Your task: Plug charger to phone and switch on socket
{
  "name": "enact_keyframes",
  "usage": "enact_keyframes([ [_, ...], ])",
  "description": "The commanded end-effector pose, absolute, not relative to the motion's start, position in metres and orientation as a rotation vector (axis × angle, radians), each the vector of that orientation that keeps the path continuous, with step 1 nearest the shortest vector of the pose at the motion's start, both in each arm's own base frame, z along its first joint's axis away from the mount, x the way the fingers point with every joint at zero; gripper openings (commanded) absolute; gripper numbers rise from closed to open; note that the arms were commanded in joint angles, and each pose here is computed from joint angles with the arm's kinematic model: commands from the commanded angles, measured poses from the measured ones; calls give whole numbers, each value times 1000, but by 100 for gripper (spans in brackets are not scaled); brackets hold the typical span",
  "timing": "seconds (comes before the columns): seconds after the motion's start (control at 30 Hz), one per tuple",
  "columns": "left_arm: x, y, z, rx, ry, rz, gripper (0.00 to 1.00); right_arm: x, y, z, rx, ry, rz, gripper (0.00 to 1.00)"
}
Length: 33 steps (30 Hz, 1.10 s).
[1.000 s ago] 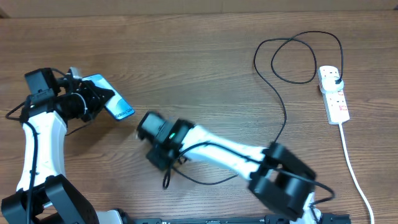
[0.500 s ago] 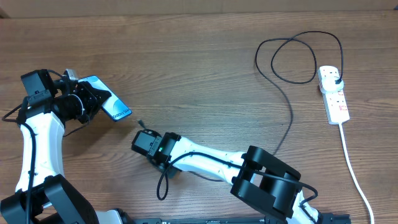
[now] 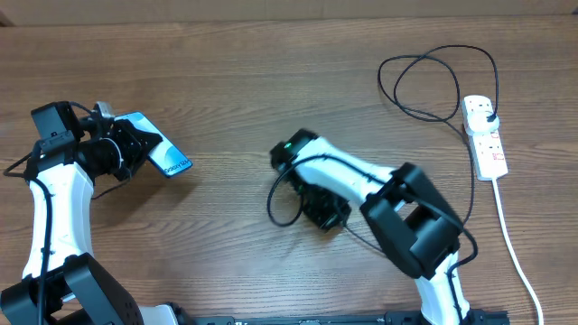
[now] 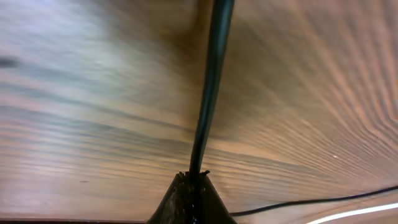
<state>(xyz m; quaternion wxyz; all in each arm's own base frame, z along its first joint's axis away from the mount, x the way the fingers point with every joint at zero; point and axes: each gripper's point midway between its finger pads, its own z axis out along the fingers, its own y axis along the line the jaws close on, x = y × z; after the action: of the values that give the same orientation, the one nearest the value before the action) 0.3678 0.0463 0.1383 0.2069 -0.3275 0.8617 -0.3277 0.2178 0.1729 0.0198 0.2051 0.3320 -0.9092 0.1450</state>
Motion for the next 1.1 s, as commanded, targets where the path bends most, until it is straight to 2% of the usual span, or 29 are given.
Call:
enact_keyframes([
  [0.0, 369, 46, 151, -891, 2372, -921, 4, 223, 164, 25, 874, -2547, 361, 4],
  [0.07, 370, 46, 151, -891, 2371, -921, 5, 220, 154, 31, 859, -2507, 364, 10],
  [0.13, 370, 46, 151, -891, 2371, -921, 4, 222, 150, 31, 835, -2511, 357, 26],
  [0.23, 370, 46, 151, -888, 2369, -920, 5, 231, 148, 27, 840, -2537, 338, 36],
  [0.37, 371, 46, 151, -887, 2369, -919, 6, 248, 154, 20, 840, -2617, 307, 58],
  [0.5, 370, 45, 151, -885, 2371, -920, 6, 274, 174, 7, 866, -2756, 252, 68],
  [0.67, 370, 45, 151, -886, 2373, -921, 6, 308, 197, -1, 899, -2922, 185, 73],
  [0.8, 370, 45, 151, -887, 2374, -921, 7, 331, 208, -3, 863, -3038, 141, 74],
  [0.97, 370, 45, 151, -886, 2374, -921, 7, 341, 188, -3, 684, -3073, 121, 66],
  [1.0, 370, 45, 151, -883, 2375, -920, 7, 341, 184, -3, 656, -3067, 92, 61],
  [1.07, 370, 46, 150, -886, 2376, -910, 8, 341, 181, -3, 639, -3053, 24, 37],
])
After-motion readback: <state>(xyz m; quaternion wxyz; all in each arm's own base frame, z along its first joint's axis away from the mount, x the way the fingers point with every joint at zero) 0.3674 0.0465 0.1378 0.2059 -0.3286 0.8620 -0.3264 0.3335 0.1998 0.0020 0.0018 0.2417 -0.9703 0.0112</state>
